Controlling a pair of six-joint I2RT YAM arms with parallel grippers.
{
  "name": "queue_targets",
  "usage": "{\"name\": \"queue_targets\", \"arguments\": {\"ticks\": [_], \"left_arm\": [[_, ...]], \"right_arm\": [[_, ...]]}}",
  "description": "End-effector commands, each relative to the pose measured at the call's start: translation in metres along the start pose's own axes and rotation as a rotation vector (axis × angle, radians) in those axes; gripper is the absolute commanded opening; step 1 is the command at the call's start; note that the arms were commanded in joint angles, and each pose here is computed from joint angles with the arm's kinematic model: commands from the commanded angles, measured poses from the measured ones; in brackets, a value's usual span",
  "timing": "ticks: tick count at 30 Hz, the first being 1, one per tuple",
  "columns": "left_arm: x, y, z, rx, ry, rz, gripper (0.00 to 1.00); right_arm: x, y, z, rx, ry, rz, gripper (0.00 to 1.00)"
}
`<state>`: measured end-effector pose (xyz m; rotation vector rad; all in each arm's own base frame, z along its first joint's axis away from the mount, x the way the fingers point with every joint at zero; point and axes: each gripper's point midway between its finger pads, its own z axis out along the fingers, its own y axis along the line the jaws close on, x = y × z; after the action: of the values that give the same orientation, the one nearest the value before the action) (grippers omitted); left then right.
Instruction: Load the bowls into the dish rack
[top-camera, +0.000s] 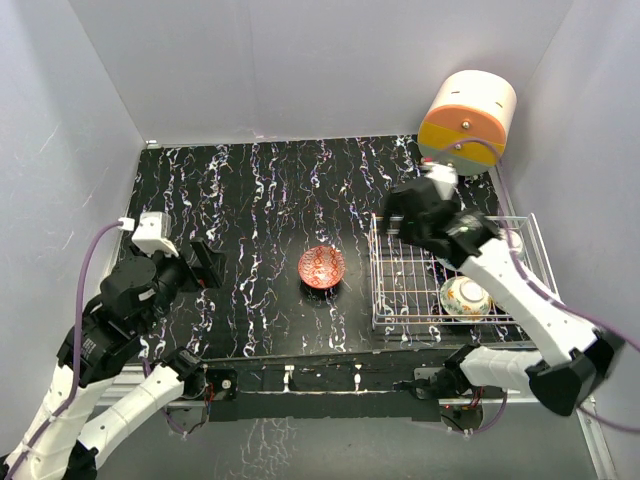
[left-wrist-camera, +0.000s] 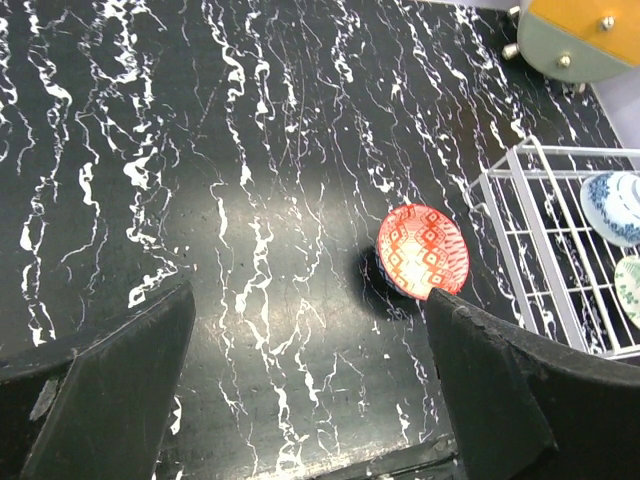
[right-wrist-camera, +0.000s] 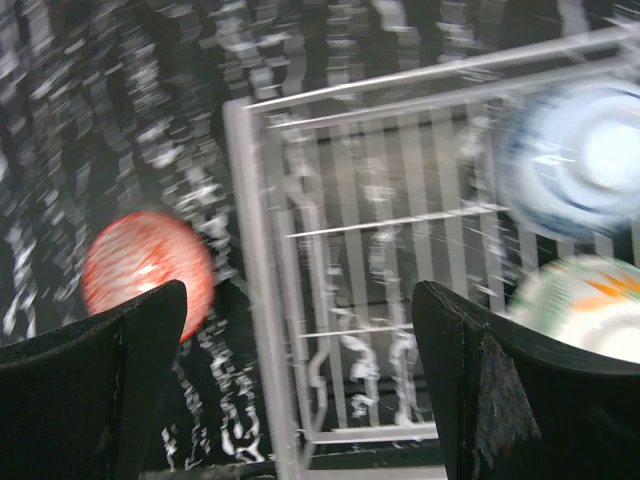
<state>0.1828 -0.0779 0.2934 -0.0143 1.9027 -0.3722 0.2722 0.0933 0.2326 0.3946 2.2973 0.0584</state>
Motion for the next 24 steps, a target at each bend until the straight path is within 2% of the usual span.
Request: {"name": "queue_targets", "arguments": {"ticks": [1, 5, 9, 14, 18, 24], "left_arm": [[-0.028, 0.006, -0.008, -0.063, -0.051, -0.026, 0.97], [-0.041, 0.017, -0.02, -0.131, -0.072, -0.047, 0.97], [-0.062, 0.028, -0.041, -0.174, -0.132, -0.09, 0.97], [-0.068, 0.032, -0.052, -0.183, -0.155, -0.114, 0.97], [-0.06, 0.033, -0.048, -0.194, -0.134, -0.119, 0.97], [-0.053, 0.037, -0.045, -0.208, -0.124, -0.114, 0.97]], "right_arm": [[-0.013, 0.103, -0.012, -0.233, -0.155, -0.135, 0.99], [0.01, 0.171, -0.013, -0.481, -0.163, -0.271, 1.0], [0.044, 0.197, 0.004, -0.614, -0.114, -0.38, 1.0], [0.085, 0.226, 0.008, -0.758, -0.024, -0.525, 0.93], [0.12, 0.245, 0.011, -0.763, 0.019, -0.651, 0.92], [0.154, 0.249, 0.047, -0.61, 0.078, -0.746, 0.83]]}}
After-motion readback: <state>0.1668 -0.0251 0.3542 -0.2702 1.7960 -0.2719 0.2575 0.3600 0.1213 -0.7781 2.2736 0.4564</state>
